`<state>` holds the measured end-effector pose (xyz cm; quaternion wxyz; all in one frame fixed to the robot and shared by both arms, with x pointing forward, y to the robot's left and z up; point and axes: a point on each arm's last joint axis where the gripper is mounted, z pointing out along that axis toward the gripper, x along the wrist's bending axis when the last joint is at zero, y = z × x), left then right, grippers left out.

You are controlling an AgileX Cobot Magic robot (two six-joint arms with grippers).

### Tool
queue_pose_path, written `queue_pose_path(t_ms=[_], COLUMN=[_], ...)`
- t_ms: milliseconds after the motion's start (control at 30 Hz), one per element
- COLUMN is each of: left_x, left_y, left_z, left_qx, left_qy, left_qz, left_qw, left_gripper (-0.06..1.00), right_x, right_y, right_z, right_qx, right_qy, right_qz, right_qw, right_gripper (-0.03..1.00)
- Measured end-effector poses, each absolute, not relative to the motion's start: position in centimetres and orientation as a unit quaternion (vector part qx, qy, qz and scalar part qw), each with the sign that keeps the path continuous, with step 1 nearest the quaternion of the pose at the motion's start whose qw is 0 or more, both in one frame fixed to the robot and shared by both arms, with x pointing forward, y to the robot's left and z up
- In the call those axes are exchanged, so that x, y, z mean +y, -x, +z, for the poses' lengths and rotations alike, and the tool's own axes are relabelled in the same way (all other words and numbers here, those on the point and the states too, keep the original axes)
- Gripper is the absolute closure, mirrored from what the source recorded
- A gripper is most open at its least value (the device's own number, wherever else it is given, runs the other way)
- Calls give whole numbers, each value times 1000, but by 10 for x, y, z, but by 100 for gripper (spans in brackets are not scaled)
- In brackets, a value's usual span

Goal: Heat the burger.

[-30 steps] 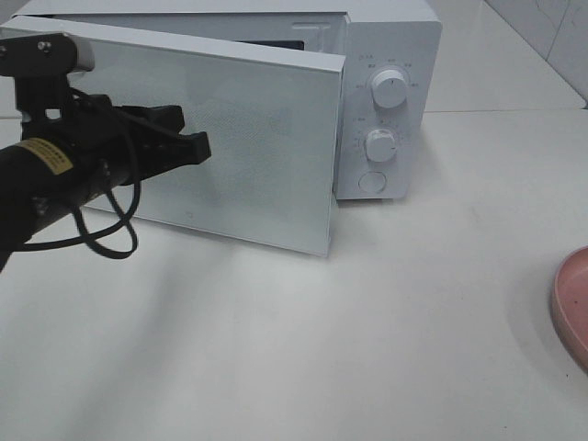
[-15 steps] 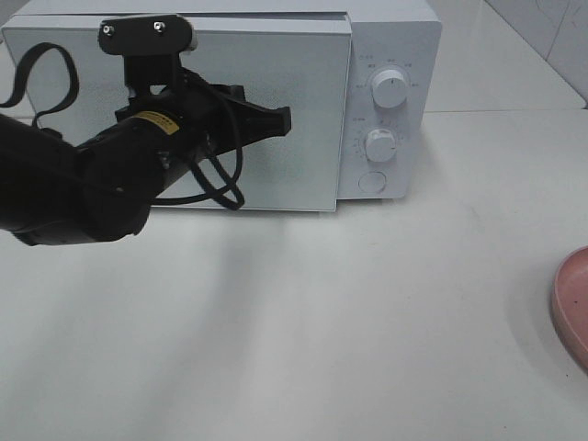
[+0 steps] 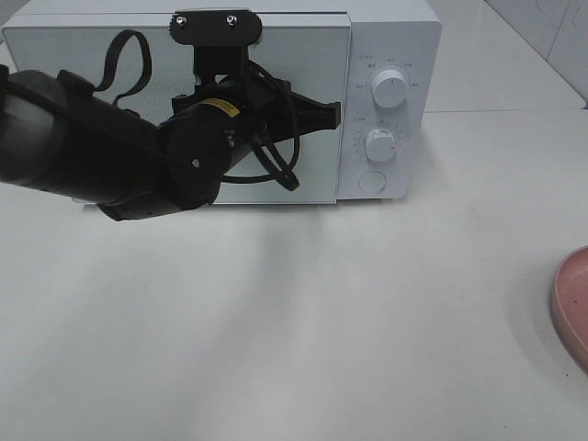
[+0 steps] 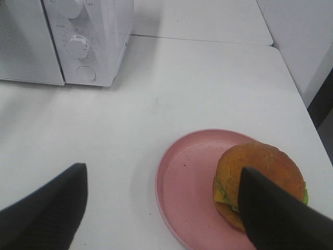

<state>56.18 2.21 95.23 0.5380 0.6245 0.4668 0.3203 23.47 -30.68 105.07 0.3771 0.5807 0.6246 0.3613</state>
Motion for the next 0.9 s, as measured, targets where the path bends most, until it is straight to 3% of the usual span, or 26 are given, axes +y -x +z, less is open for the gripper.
queue_pose_path(t_ms=[367, 800, 833, 867, 900], left_x=[14, 7, 6, 4, 4], left_y=[-569, -550, -547, -540, -540], left_z=[947, 977, 977, 975, 975], left_qx=[466, 454, 451, 445, 445], left_qy=[-638, -702, -714, -738, -738], left_qz=[333, 232, 215, 180, 180], left_qw=[514, 497, 490, 474, 474], left_gripper=[94, 94, 91, 78, 78], right_x=[-307, -307, -307, -307, -307], right_y=[-235, -235, -235, -235, -235], right_z=[1051, 1051, 1051, 1051, 1051], right_qx=[625, 625, 625, 625, 625], right_qy=[-581, -581, -581, -581, -581], right_qz=[361, 361, 361, 361, 361], right_qw=[377, 377, 377, 377, 377], right_gripper=[22, 22, 22, 22, 22])
